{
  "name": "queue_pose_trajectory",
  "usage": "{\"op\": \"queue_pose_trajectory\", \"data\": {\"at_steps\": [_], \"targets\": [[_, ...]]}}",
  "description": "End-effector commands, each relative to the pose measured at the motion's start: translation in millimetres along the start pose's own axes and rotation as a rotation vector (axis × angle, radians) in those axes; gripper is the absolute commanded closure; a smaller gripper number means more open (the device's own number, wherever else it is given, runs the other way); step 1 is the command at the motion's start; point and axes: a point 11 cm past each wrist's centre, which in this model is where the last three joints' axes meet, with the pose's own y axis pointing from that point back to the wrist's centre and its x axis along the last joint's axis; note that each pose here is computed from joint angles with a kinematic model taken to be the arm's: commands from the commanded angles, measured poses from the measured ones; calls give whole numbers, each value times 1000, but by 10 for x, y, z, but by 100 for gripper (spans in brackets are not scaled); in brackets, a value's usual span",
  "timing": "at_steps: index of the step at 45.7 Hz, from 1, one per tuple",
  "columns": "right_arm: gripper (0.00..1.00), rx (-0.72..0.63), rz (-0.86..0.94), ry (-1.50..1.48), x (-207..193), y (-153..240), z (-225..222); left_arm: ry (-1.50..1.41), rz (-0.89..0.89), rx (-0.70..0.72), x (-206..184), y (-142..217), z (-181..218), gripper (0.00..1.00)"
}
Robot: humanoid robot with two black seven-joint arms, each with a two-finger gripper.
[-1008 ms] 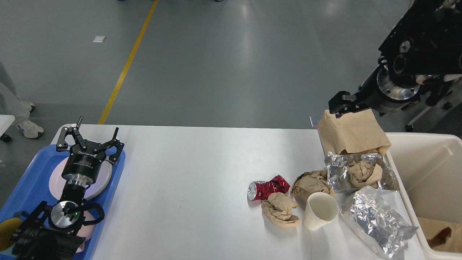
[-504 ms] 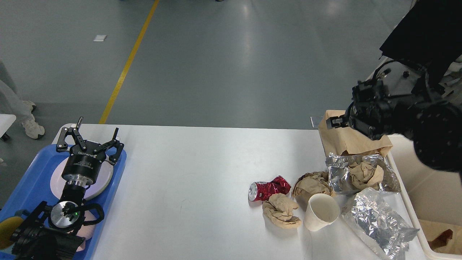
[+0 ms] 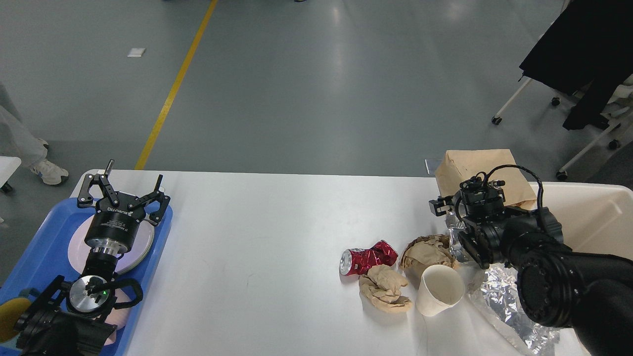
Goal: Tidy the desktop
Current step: 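Lower the right gripper and grasp the second brown paper bag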
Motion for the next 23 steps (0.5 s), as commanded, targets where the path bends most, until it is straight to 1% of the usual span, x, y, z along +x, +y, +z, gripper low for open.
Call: {"op": "queue_pose_trajectory", "data": {"at_steps": [1,15,23], "targets": [[1,-7,-1,2,-102,-18,19,0,0,0,-1,-2,0,3],[3,-22,4,-14,-157,-29,71,0,0,-1,-1,-2,2,3],[13,-28,4,-26,-168,-33,111,0,0,0,-1,-2,0,3]]}}
